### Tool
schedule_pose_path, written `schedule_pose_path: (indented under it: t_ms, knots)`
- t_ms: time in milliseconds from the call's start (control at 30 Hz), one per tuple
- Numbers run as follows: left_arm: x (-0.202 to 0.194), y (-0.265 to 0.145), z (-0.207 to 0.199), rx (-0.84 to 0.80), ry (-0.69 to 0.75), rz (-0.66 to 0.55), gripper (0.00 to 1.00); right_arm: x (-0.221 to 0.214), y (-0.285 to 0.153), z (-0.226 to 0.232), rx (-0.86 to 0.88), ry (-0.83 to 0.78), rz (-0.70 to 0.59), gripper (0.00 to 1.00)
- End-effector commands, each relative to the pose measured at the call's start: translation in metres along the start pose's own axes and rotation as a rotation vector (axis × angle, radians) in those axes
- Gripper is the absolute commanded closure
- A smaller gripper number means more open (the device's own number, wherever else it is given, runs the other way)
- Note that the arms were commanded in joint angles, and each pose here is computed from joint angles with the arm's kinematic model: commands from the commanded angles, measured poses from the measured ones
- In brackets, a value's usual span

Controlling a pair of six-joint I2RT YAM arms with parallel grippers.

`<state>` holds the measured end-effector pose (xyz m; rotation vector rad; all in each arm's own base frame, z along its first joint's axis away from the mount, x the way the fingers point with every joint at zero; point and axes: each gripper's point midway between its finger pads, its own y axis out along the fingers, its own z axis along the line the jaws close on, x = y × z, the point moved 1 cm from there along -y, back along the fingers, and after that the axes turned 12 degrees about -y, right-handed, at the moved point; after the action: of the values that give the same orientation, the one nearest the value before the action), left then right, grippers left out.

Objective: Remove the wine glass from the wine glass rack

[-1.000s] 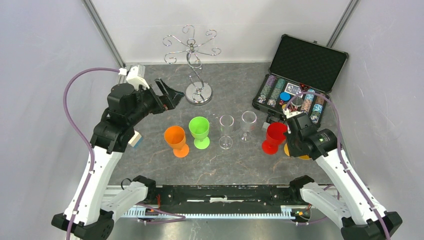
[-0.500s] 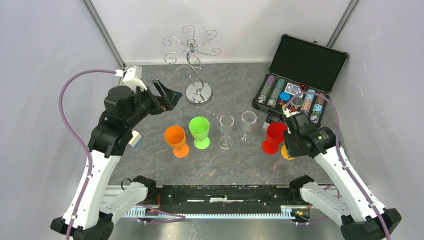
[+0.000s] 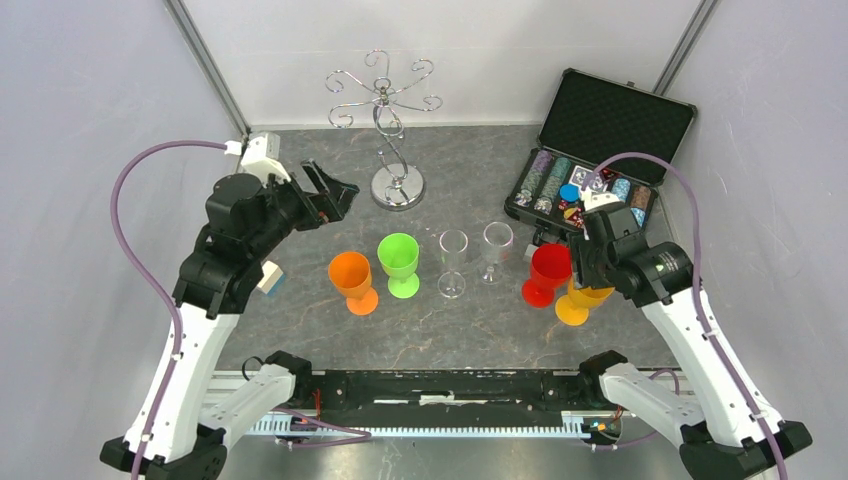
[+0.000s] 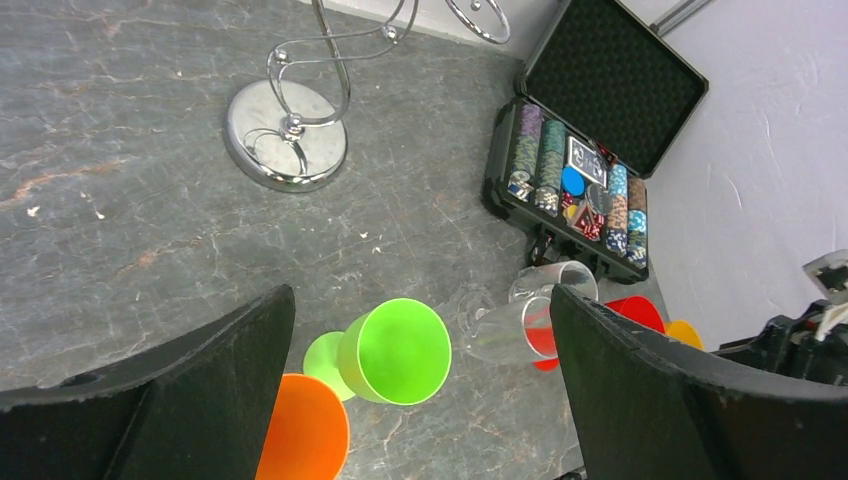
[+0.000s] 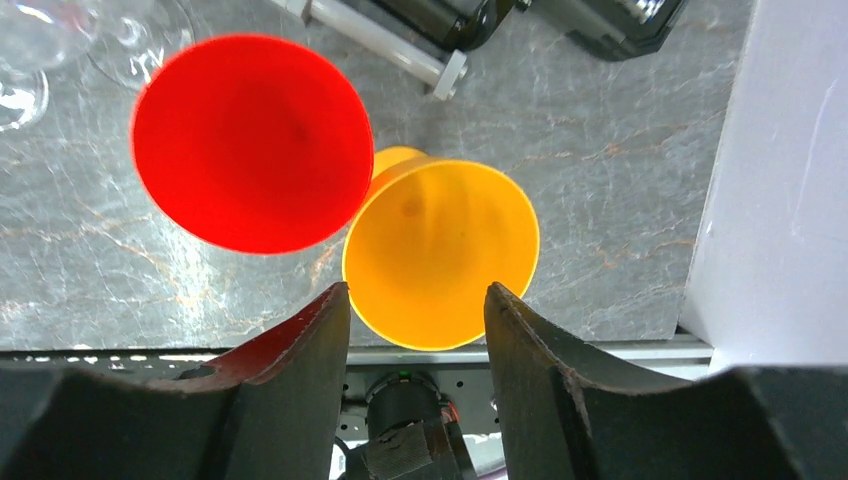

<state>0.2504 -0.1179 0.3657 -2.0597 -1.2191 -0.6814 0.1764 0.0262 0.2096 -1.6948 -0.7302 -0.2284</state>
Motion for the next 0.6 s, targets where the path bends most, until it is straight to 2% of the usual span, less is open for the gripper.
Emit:
schedule_pose_path:
  t_ms: [0, 167, 400, 567]
  knots:
    - [0.026, -0.02, -0.011, -0.024, 0.062, -0.103, 0.0, 0.03, -0.02, -0.015, -0.053, 0.06, -0.123, 0.43]
    - [0.041, -0.035, -0.006, 0.01, 0.096, -0.186, 0.0, 0.058, -0.048, -0.028, -0.075, 0.102, -0.284, 0.4]
    - [0.062, -0.075, 0.004, 0.068, 0.118, -0.333, 0.0, 0.101, -0.119, -0.072, -0.212, 0.253, -0.702, 0.33]
    - [0.075, -0.109, 0.025, 0.178, 0.127, -0.445, 0.0, 0.1, -0.175, -0.101, -0.303, 0.349, -0.992, 0.16]
